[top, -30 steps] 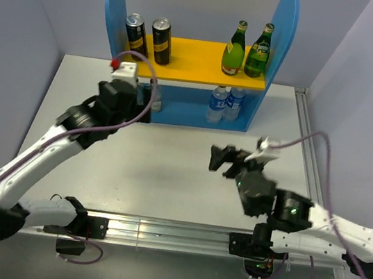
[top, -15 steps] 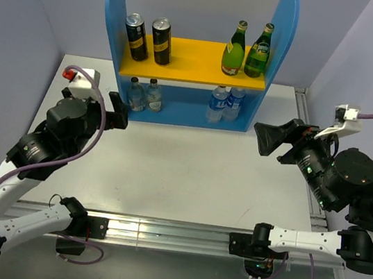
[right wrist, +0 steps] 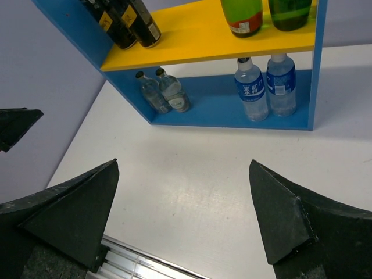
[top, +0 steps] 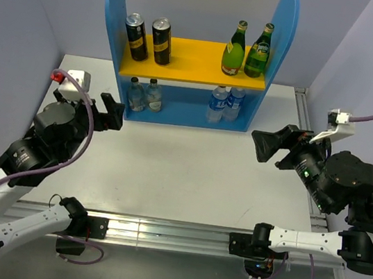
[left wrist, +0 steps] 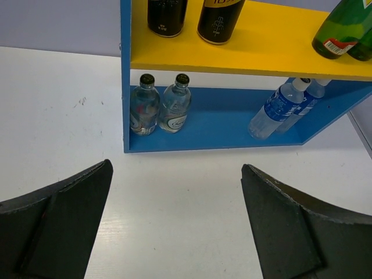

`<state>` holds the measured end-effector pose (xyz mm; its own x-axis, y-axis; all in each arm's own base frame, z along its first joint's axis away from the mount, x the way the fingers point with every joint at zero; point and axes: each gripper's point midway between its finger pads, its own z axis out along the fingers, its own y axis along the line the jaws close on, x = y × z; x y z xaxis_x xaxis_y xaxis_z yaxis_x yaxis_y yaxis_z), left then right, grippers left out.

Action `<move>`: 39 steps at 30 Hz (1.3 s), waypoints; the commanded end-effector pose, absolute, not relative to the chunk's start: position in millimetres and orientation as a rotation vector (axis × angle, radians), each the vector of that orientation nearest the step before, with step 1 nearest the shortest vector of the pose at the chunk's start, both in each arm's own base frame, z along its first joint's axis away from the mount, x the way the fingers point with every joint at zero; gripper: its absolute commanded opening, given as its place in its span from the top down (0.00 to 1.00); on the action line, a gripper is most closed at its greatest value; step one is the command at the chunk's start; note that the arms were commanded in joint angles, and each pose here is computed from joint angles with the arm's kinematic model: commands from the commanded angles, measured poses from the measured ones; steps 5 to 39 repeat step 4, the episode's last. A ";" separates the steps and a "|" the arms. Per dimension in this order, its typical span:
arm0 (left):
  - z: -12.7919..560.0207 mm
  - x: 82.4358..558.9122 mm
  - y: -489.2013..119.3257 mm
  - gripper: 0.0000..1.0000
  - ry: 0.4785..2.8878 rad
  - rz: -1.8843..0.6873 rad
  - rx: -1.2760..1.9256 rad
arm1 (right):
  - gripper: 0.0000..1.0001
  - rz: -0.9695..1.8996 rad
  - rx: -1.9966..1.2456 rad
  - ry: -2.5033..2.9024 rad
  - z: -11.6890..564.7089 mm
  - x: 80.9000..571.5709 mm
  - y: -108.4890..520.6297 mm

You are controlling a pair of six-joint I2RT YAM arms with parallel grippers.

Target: Place and organize the beverage onto the shelf

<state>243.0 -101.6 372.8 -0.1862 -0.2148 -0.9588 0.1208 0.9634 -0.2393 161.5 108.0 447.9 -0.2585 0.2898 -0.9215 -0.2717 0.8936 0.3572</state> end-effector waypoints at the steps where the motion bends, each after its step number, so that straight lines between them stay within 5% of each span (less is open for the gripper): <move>1: 381.2 244.0 -101.2 0.01 1.695 -0.306 -0.069 | 0.00 0.513 0.022 1.758 443.5 163.5 109.9; 39: 380.0 244.1 -100.1 0.01 1.696 -0.301 -0.075 | 0.00 0.461 0.090 1.746 445.2 168.1 96.4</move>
